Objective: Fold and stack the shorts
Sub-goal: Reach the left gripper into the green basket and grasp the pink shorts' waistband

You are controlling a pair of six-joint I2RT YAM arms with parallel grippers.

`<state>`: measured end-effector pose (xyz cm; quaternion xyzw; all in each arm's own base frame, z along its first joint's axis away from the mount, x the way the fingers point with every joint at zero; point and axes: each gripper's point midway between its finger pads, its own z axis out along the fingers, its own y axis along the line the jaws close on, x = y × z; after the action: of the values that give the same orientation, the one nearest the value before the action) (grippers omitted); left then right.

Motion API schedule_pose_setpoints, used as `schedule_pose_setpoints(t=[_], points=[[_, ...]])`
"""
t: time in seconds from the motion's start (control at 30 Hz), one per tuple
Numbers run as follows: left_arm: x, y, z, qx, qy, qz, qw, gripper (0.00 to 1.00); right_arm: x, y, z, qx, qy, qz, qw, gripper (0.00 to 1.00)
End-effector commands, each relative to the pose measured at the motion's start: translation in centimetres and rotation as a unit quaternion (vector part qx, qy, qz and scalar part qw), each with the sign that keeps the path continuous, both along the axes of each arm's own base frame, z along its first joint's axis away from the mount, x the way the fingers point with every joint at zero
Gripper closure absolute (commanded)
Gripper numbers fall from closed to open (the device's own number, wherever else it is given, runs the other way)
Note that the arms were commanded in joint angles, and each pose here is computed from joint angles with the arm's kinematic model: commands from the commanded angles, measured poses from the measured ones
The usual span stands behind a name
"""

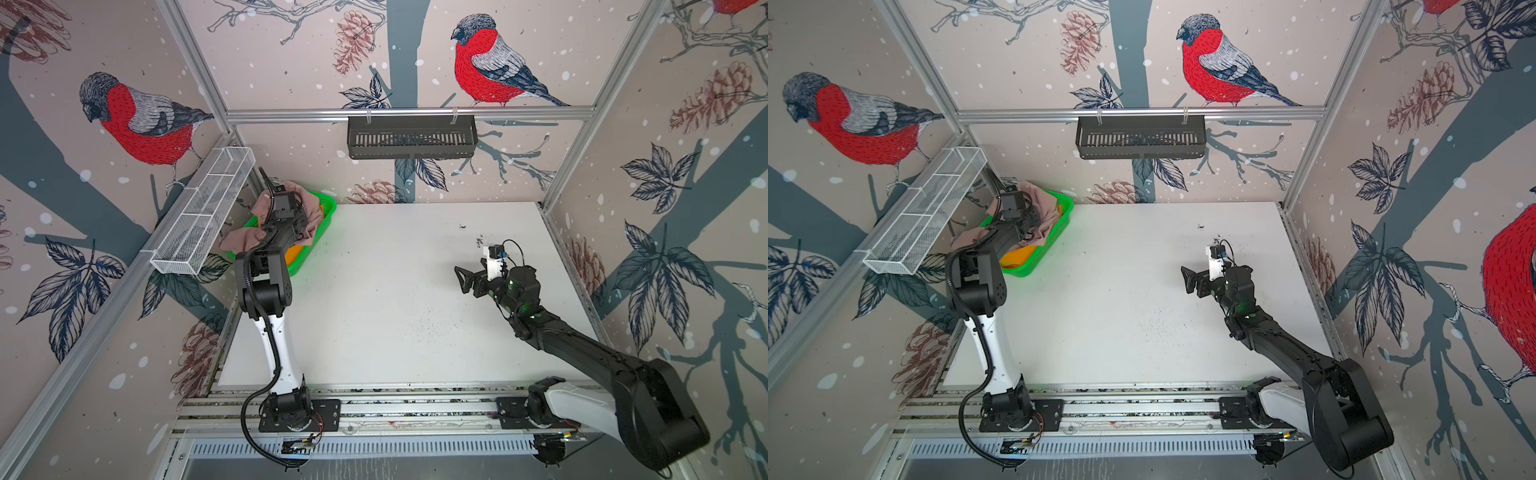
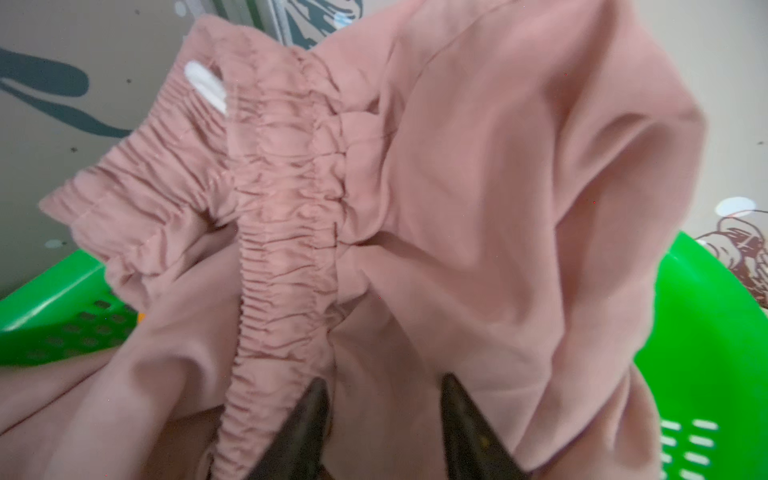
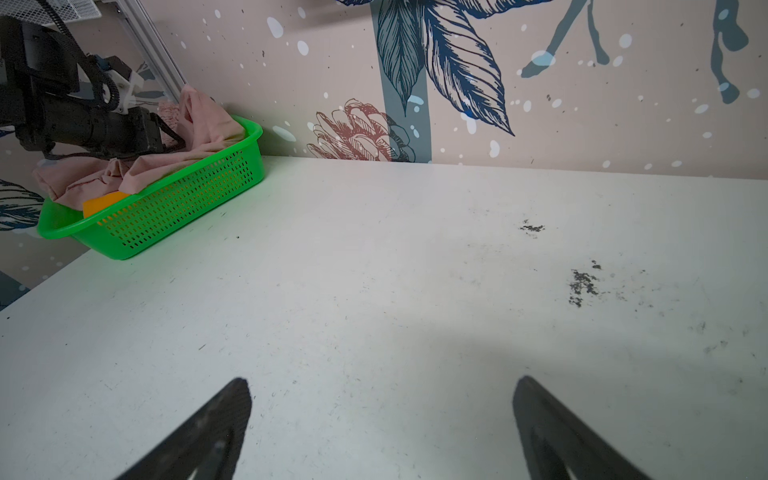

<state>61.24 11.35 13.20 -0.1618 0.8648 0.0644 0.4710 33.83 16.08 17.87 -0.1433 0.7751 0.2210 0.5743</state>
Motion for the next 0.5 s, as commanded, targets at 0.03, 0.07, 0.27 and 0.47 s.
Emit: schedule_pose_setpoints(t=[0.03, 0.07, 0.27, 0.47], points=[[0.9, -0.7, 1.1, -0.002, -0.020, -0.029, 0.999, 1.00, -0.1, 0.1, 0.8, 0.015, -0.014, 0.001, 1.000, 0.01], [0.8, -0.9, 1.3, -0.003, -0.022, -0.034, 0.999, 1.00, -0.1, 0.1, 0.8, 0.014, -0.014, 0.000, 1.000, 0.01], [-0.3, -2.9, 6.6, -0.022, -0.069, -0.080, 0.994, 1.00, -0.1, 0.0, 1.3, 0.017, -0.018, -0.001, 1.000, 0.02], [-3.5, -6.0, 13.9, -0.046, -0.120, -0.144, 0.981, 1.00, 0.0, 0.5, 2.8, 0.032, -0.029, 0.008, 0.999, 0.03]])
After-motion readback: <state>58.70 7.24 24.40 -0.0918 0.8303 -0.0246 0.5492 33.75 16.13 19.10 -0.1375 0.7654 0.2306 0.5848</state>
